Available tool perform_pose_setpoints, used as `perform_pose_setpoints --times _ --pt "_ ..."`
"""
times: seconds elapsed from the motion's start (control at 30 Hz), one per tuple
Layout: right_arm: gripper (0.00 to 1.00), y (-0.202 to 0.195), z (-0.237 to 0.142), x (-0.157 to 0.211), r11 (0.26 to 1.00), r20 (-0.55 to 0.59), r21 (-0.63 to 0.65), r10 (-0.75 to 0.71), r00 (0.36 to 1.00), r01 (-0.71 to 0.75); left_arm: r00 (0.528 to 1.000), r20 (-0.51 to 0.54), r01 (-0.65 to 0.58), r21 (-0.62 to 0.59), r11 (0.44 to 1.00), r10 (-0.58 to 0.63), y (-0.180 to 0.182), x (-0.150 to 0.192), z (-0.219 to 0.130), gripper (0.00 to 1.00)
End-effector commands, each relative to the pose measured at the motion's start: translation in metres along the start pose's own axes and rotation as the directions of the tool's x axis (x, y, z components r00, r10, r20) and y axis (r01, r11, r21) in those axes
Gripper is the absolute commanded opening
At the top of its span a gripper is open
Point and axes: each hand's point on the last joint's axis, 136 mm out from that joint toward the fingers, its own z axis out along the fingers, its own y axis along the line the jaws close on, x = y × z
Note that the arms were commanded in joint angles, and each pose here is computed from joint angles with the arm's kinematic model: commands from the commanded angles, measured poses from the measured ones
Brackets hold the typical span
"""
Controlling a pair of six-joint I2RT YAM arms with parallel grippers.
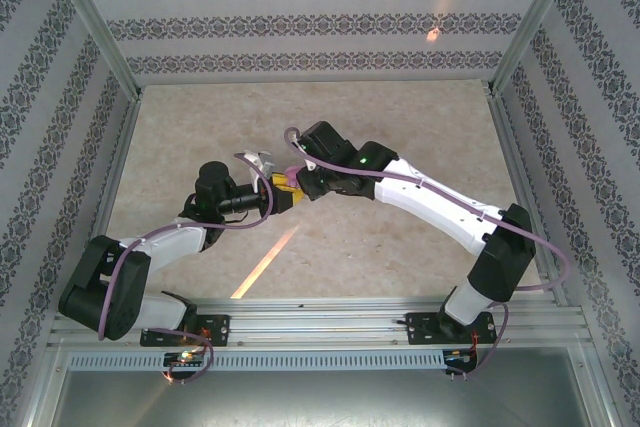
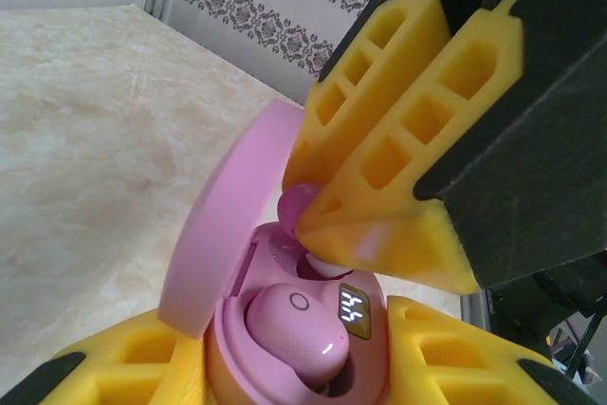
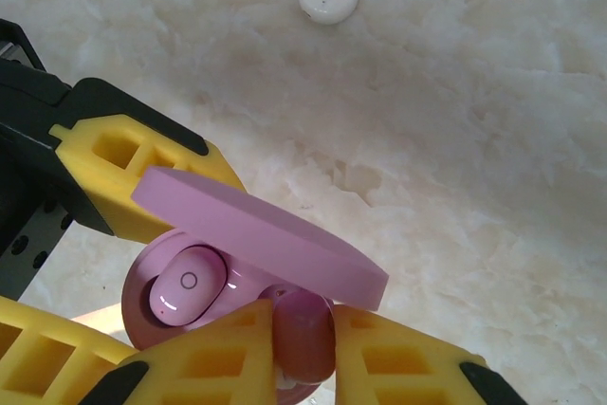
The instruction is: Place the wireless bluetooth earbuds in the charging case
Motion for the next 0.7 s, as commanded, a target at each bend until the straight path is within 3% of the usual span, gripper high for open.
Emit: perform_pose_setpoints --times 0.0,0.67 --pt "0.19 0.007 0.003 0.008 0.999 -0.042 -0.021 -0.024 0.999 0.023 0.999 0.036 -0.039 0.039 0.998 0.038 -0.011 -0.012 0.002 0.09" --pt "0.32 0.013 -0.006 0.004 0.999 -0.042 -0.053 -0.010 0.999 0.008 0.998 0.031 -0.048 0.031 0.998 0.047 -0.014 -0.013 -0.002 0.09"
